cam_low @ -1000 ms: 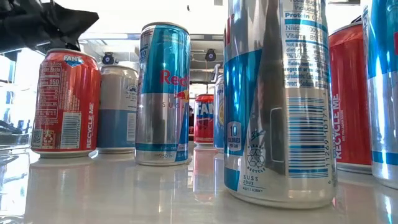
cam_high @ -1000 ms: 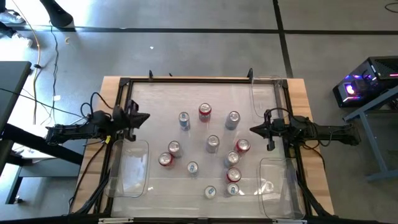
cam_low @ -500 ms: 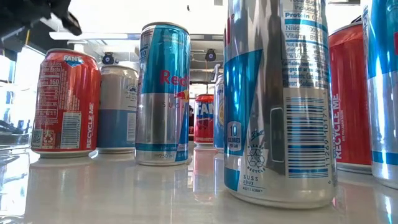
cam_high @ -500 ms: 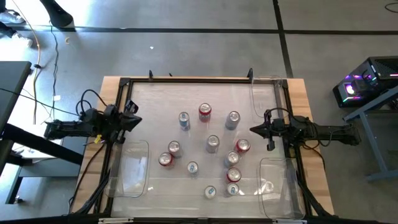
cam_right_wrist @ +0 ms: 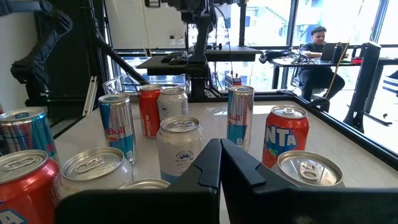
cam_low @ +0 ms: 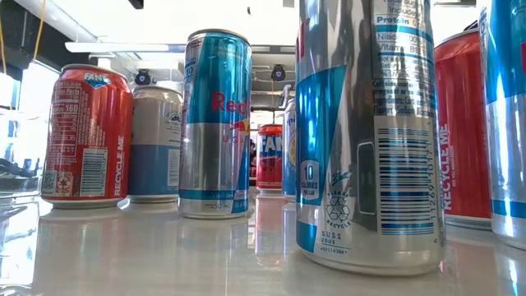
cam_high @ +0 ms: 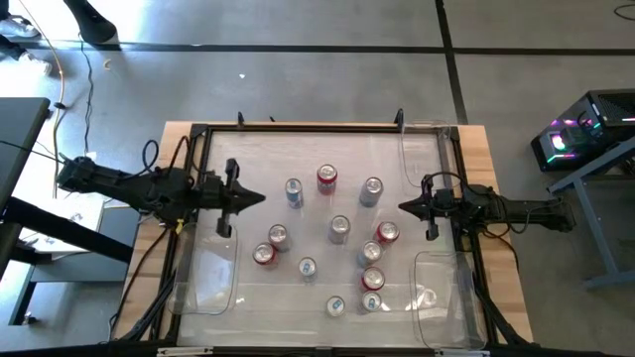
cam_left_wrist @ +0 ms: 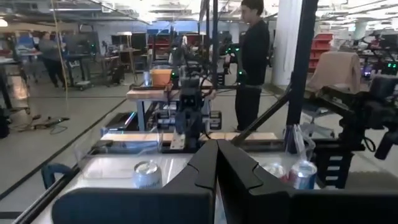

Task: Sort soda cans
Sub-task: Put the bottom left red soda can into the bottom left transparent bin

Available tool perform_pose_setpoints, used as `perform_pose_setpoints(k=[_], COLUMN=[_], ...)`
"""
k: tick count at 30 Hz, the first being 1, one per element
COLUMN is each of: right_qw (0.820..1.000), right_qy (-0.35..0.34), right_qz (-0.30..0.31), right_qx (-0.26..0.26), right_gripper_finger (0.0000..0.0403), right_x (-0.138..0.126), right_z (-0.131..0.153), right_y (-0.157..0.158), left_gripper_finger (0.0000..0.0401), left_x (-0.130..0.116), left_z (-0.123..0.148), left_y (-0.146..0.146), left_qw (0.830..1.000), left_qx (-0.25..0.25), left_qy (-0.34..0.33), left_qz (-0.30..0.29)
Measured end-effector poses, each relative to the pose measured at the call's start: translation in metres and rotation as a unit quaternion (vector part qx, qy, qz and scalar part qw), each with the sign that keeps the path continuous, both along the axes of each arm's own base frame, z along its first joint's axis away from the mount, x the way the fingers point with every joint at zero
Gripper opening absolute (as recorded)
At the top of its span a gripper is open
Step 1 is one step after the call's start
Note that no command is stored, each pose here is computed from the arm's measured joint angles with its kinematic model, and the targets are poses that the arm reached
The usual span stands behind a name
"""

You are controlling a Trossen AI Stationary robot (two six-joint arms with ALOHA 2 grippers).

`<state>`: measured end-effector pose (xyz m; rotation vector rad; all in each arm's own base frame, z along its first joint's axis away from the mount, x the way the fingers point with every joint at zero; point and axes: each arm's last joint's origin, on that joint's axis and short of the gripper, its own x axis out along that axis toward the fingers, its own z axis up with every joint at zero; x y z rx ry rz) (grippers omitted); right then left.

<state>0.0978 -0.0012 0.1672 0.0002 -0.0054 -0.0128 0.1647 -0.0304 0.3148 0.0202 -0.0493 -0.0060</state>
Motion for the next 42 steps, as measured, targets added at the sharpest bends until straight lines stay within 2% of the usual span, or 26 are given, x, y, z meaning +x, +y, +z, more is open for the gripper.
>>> perform_pose_setpoints(k=[5,7,9,11,18,23,27,31,37,42], right_qw=[1.000,1.000,1.000,1.000,1.000,1.000,1.000,1.000,1.000,1.000], right_qy=[0.000,0.000,0.000,0.000,0.000,0.000,0.000,0.000,0.000,0.000], right_qz=[0.000,0.000,0.000,0.000,0.000,0.000,0.000,0.000,0.000,0.000], right_qx=[0.000,0.000,0.000,0.000,0.000,0.000,0.000,0.000,0.000,0.000], right_gripper_finger=[0.0000,0.0000,0.0000,0.0000,0.0000,0.0000,0.0000,0.0000,0.0000,0.0000], right_x=[0.000,0.000,0.000,0.000,0.000,0.000,0.000,0.000,0.000,0.000], right_z=[0.000,0.000,0.000,0.000,0.000,0.000,0.000,0.000,0.000,0.000], right_y=[0.000,0.000,0.000,0.000,0.000,0.000,0.000,0.000,0.000,0.000], left_gripper_finger=[0.0001,0.0002,0.0009,0.0024,0.0124,0.0197,0.0238,0.0257,0.0257,0.0242], left_x=[0.013,0.016,0.018,0.018,0.018,0.022,0.025,0.024,0.020,0.011], left_z=[0.009,0.016,0.024,0.026,0.038,0.059,0.066,0.062,0.036,0.018], left_y=[-0.004,-0.001,0.002,0.003,-0.012,-0.028,-0.039,-0.046,-0.055,-0.062], left_qw=[1.000,0.999,0.996,0.996,0.999,0.998,0.994,0.983,0.954,0.922], left_qx=[-0.015,0.009,0.006,0.012,0.026,0.019,0.036,0.024,0.000,-0.021], left_qy=[-0.005,-0.042,-0.082,-0.082,-0.008,0.009,0.080,0.167,0.294,0.384], left_qz=[-0.001,0.023,0.045,0.040,-0.042,-0.054,-0.063,-0.072,-0.063,-0.040])
